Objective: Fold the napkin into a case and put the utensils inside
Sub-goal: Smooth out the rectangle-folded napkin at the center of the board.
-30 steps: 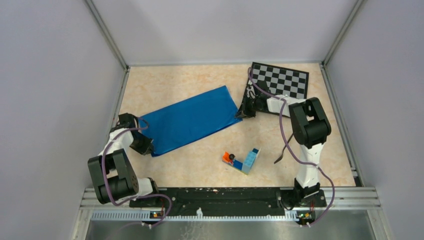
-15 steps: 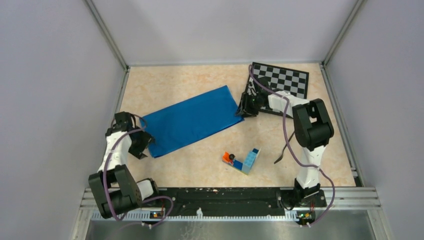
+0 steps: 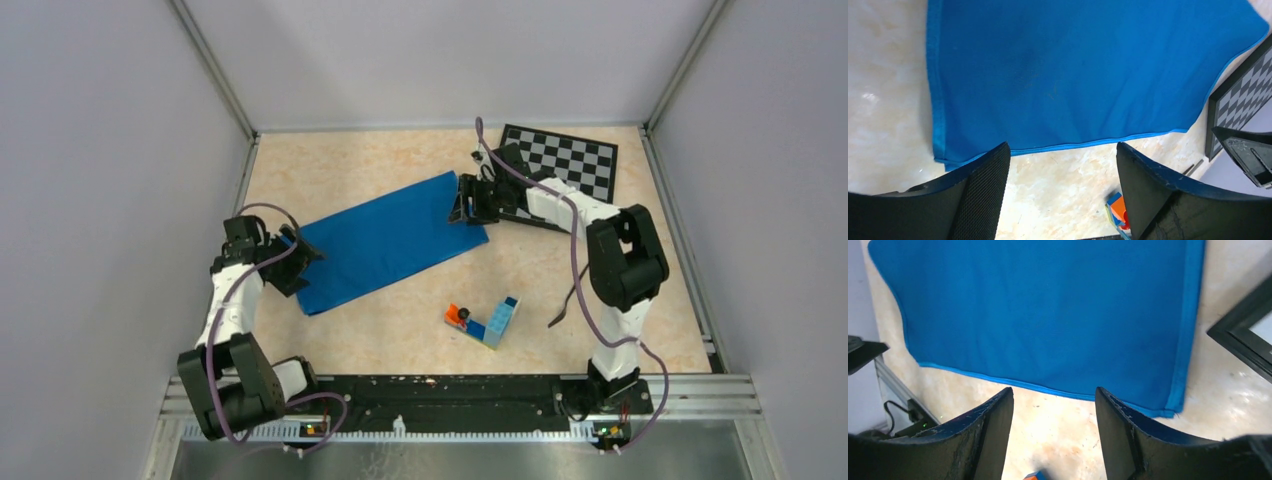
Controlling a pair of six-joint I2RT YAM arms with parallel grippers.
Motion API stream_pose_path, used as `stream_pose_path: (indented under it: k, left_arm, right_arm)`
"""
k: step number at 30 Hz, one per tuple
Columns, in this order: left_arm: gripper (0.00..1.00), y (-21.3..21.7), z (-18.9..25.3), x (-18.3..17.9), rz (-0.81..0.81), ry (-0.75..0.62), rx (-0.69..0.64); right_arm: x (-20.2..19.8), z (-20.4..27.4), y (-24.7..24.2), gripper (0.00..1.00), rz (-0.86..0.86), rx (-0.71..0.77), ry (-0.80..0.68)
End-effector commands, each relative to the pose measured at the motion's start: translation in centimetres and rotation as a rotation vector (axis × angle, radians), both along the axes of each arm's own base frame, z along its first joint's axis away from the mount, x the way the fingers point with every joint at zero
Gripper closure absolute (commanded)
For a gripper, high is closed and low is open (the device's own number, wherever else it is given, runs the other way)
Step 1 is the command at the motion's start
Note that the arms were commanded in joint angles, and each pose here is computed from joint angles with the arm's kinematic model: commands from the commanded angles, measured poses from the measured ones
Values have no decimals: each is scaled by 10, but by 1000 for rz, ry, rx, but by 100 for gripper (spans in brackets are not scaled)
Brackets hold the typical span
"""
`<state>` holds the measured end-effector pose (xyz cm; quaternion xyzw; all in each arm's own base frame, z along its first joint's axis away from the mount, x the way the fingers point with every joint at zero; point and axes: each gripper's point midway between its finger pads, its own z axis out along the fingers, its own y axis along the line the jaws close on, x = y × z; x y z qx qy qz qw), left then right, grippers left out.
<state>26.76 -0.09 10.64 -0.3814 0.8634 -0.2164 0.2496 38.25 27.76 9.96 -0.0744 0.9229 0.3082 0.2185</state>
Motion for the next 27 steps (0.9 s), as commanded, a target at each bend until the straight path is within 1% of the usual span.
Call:
stream_pose_path:
  k: [1, 4, 6, 7, 9, 11, 13, 15, 17, 19, 22, 23, 25, 27]
  left_arm:
    - [18, -12, -13, 16, -90, -42, -62]
    - [16, -6, -37, 7, -54, 22, -39]
    - [15, -3, -54, 0, -27, 77, -34]
    - [14, -4, -61, -5, -22, 102, -40]
    - [13, -2, -70, -10, -7, 138, -32]
    - [12, 3, -67, -10, 11, 146, -5]
    - [11, 8, -44, 1, 5, 89, 24]
    - [3, 11, -11, 19, -17, -30, 52]
    - [1, 13, 19, 41, -27, -153, 61]
    - [1, 12, 37, 63, -25, -258, 36]
    - [1, 12, 45, 92, -26, -354, -5]
    - [1, 14, 43, 100, -19, -365, -11]
    - [1, 20, 40, 117, -11, -385, -19]
    - [1, 26, 36, 133, -5, -405, -19]
  right_arm:
    - [4, -8, 19, 40, 47, 137, 34]
    - [7, -33, 5, 42, -9, 142, 78]
    - [11, -47, -9, 43, -60, 93, 82]
    - [12, -50, -14, 43, -72, 59, 71]
    - [11, -50, -17, 43, -70, 39, 62]
    - [12, -41, -15, 44, -63, 24, 56]
    - [17, -16, -7, 42, -39, 31, -4]
    - [29, 16, 8, 36, -22, 94, -77]
    - [43, 37, 26, 29, -16, 183, -113]
    - [62, 45, 44, 26, -15, 265, -117]
    - [98, 46, 66, 24, -7, 356, -124]
    - [110, 42, 73, 24, 4, 394, -126]
    - [132, 49, 81, 24, 5, 463, -154]
    - [146, 44, 87, 24, 15, 509, -145]
